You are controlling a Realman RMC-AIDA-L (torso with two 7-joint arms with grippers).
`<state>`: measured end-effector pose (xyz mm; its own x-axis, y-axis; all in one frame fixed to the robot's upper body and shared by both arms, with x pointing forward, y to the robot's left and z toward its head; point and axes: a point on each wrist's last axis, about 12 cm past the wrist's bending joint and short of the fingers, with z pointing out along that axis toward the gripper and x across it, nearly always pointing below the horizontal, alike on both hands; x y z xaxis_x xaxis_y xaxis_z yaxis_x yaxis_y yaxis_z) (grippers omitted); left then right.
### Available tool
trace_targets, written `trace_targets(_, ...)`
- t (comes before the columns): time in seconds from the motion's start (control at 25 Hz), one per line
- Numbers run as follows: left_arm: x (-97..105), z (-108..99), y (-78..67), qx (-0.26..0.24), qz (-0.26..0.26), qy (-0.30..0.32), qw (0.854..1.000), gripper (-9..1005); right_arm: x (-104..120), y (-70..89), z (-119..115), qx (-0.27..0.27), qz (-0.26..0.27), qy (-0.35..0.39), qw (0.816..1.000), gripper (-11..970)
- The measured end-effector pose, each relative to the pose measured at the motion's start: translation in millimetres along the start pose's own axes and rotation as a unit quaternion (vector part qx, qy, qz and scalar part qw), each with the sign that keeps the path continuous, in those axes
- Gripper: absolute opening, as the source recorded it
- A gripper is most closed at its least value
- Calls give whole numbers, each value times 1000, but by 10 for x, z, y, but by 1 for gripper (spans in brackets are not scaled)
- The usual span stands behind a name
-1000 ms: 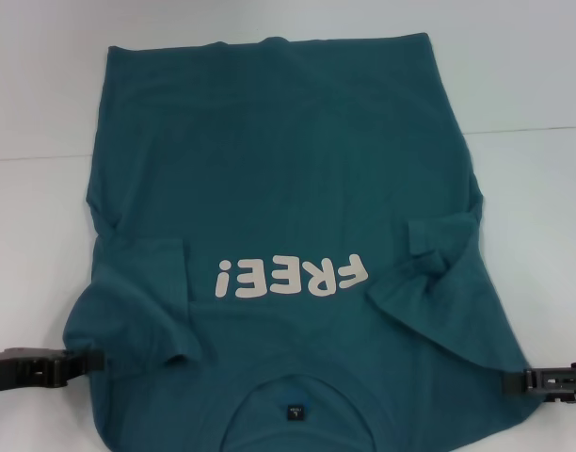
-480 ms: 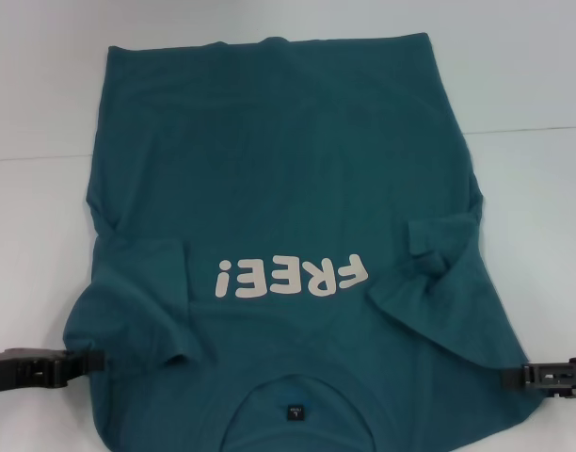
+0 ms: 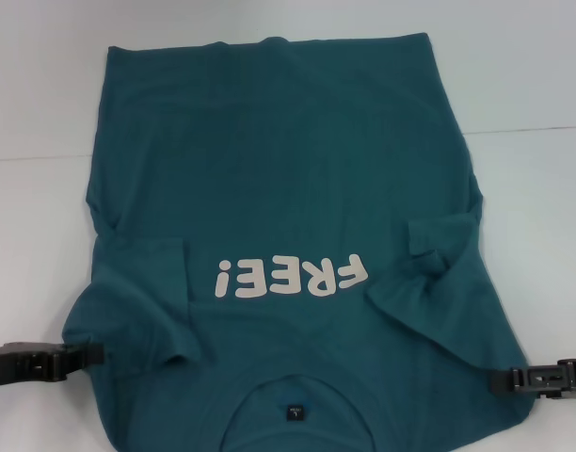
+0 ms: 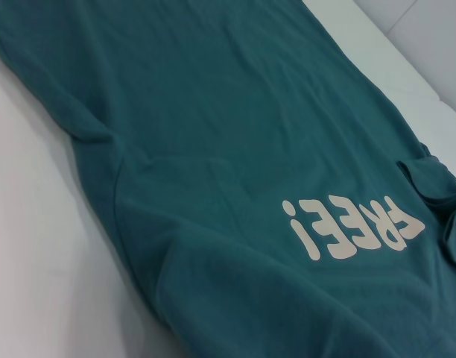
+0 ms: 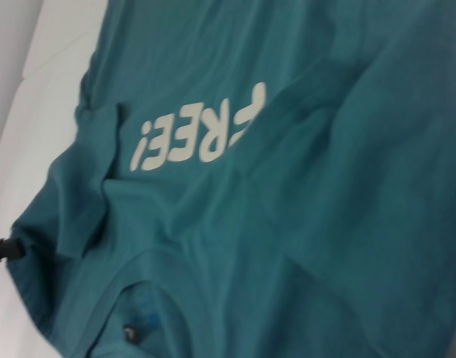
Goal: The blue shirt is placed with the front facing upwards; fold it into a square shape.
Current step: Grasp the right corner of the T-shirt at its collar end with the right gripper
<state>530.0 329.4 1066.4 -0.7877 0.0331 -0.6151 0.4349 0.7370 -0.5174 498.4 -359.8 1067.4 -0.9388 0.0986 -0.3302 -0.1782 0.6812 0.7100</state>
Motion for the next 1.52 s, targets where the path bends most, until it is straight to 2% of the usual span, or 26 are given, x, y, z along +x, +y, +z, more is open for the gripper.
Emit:
trace_targets(0.36,-9,5,6,-4,2,0,1000,9,-58,75,48,-15,-12,7,1000,921)
trace_targets(0.8,-8,9,4,-3,2,0,1000,9,-16,-63,-85,21,6,1,1000,916)
trace_targets(1.32,0,4,9,-4,0,0,1000,9,-45,-34,-46,17,4,1,1000,896)
trace_targets(1.52,3,-2,14,-5,-1,-1,1000,9,-32,-53,-68,19,9,1,1000,716)
